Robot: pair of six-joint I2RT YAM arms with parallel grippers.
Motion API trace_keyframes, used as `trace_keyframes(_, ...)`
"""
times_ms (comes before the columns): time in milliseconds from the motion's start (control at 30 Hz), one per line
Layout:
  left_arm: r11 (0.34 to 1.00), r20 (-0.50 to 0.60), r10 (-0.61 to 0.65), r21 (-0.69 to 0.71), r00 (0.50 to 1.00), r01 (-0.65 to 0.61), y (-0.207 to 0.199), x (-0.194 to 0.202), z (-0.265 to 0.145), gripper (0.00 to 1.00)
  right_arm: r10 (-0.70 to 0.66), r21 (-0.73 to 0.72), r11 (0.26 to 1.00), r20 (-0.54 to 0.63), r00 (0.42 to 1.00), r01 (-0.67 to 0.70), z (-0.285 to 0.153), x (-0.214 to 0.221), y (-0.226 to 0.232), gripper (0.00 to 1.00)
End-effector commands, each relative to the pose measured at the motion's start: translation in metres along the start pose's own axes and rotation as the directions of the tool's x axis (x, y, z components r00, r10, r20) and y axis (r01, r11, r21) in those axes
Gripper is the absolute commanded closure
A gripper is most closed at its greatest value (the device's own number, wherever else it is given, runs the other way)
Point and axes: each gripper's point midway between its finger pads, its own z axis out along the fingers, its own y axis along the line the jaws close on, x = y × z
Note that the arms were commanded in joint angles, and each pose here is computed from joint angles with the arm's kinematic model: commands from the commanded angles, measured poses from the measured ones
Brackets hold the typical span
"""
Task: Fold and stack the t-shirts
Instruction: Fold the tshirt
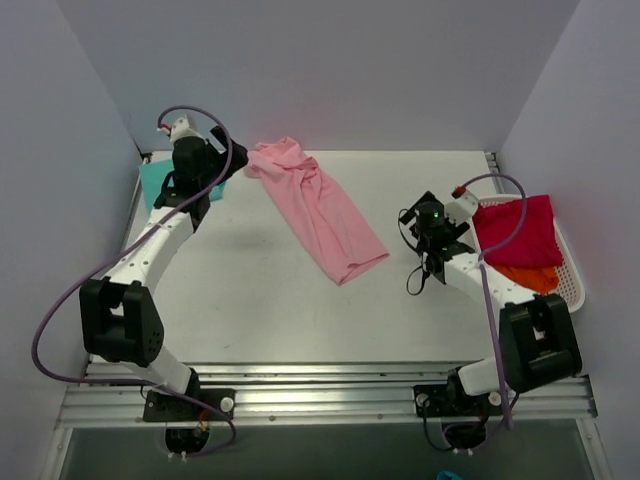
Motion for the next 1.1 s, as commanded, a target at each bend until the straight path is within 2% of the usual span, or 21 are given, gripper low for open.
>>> trace_keyframes(0,1.000,-0.116,0.001,0.028,0.993,0.002,-0.012,0.097,-0.020,0.06,-0.030,-0.023,0.999,-0.014,0.999,0.030,0.012,0.009,0.009,0.24)
trace_keyframes(33,0.999,-0.145,0.002,0.033,0.989,0.003,-0.013,0.117,-0.026,0.06,-0.035,-0.031,0.999,-0.026,0.999,0.034,0.014,0.013,0.011,0.24)
trace_keyframes(67,1.000,-0.216,-0.013,0.023,0.976,0.019,-0.012,0.161,-0.039,0.06,-0.043,-0.048,0.998,-0.050,0.998,0.040,0.017,0.020,0.014,0.24)
trace_keyframes(167,0.998,-0.246,-0.053,0.031,0.968,0.063,-0.014,0.208,-0.053,0.05,-0.066,-0.051,0.997,-0.086,0.994,0.061,0.026,0.038,0.012,0.24)
trace_keyframes(200,0.996,-0.268,-0.050,0.058,0.962,0.068,-0.027,0.227,-0.060,0.05,-0.067,-0.061,0.996,-0.099,0.993,0.061,0.029,0.045,0.014,0.24)
trace_keyframes(300,0.993,-0.320,-0.047,0.087,0.946,0.079,-0.046,0.267,-0.071,0.05,-0.078,-0.070,0.995,-0.131,0.988,0.069,0.034,0.059,0.013,0.25)
trace_keyframes(400,0.991,-0.350,-0.042,0.102,0.936,0.083,-0.060,0.291,-0.074,0.04,-0.087,-0.063,0.995,-0.144,0.986,0.078,0.038,0.064,0.011,0.25)
trace_keyframes(633,0.984,-0.403,-0.032,0.148,0.915,0.099,-0.083,0.320,-0.077,0.04,-0.084,-0.080,0.994,-0.181,0.980,0.070,0.036,0.081,0.007,0.26)
trace_keyframes(933,0.981,-0.463,-0.034,0.152,0.886,0.117,-0.086,0.335,-0.086,0.00,-0.123,-0.099,0.990,-0.216,0.969,0.104,0.018,0.108,0.012,0.27)
trace_keyframes(967,0.983,-0.468,-0.040,0.142,0.883,0.120,-0.085,0.336,-0.088,0.05,-0.126,-0.097,0.989,-0.216,0.968,0.107,0.017,0.108,0.010,0.27)
trace_keyframes(1067,0.991,-0.483,-0.029,0.103,0.875,0.090,-0.077,0.342,-0.098,0.05,-0.129,-0.094,0.989,-0.213,0.968,0.112,0.013,0.108,0.009,0.27)
